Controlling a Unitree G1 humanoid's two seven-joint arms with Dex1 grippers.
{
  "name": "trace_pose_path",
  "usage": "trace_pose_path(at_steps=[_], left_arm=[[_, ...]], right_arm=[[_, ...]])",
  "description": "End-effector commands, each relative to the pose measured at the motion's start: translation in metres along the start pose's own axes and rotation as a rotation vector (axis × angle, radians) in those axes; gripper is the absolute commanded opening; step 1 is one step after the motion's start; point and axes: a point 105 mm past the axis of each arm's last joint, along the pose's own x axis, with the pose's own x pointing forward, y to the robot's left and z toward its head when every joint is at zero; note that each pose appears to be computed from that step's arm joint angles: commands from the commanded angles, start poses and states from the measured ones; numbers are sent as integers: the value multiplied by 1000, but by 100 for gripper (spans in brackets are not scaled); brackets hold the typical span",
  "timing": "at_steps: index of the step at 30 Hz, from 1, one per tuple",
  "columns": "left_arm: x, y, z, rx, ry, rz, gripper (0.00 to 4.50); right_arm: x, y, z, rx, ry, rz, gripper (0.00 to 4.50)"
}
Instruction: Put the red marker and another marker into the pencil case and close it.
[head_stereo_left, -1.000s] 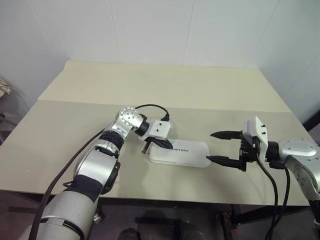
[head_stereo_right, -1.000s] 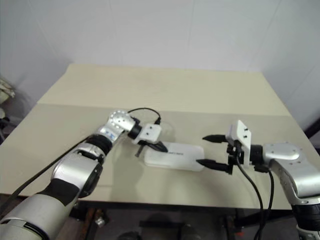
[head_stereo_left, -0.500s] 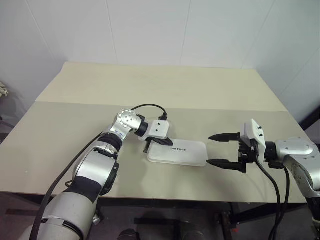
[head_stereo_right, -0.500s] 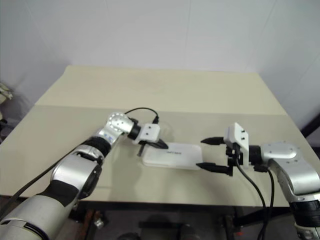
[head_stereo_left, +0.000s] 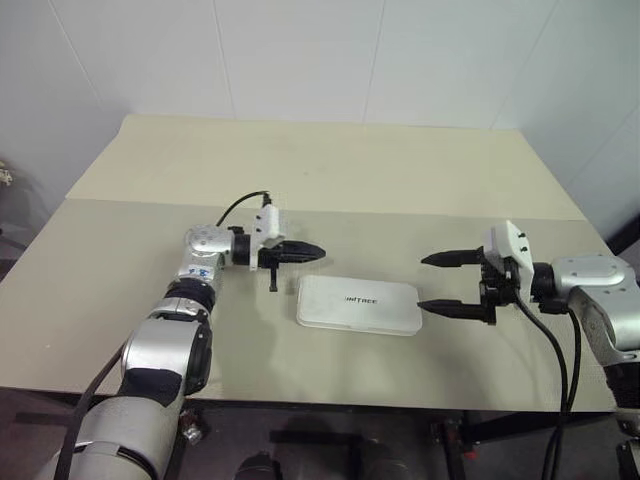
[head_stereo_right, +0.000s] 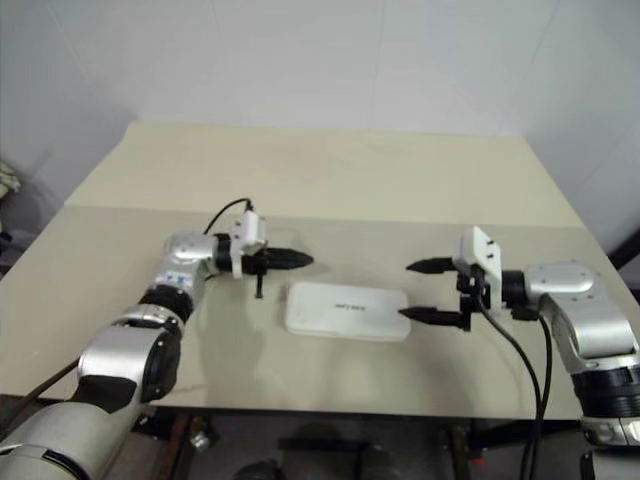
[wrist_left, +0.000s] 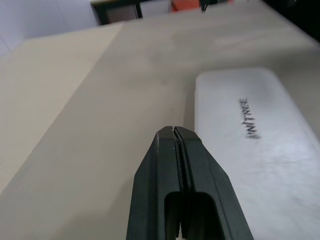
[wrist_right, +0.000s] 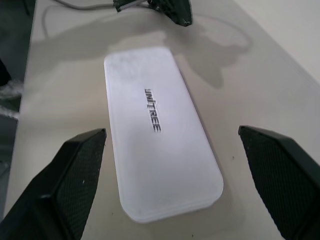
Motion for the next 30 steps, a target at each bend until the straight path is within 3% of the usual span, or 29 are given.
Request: trace_pose_path(at_steps=[1, 9, 13, 18, 22, 30], left_arm=[[-21, 9, 20, 39, -86, 62, 1], [-57, 4, 54, 168, -179, 207, 1], [-67, -16, 67, 140, -218, 222, 1], [-77, -30, 78, 78, -272, 257, 1], [-82, -46, 72, 23, -234, 196, 90], [-99, -72, 77, -62, -222, -4, 349]], right_arm=[[-17, -3, 10, -6, -60, 23, 450], [-44, -13, 16, 24, -181, 26, 450], [-49, -22, 24, 9, -255, -15, 450], [-48, -30, 21, -7, -232, -37, 450], [-42, -32, 18, -19, -222, -31, 450], [-35, -36, 17, -39, -215, -17, 450]])
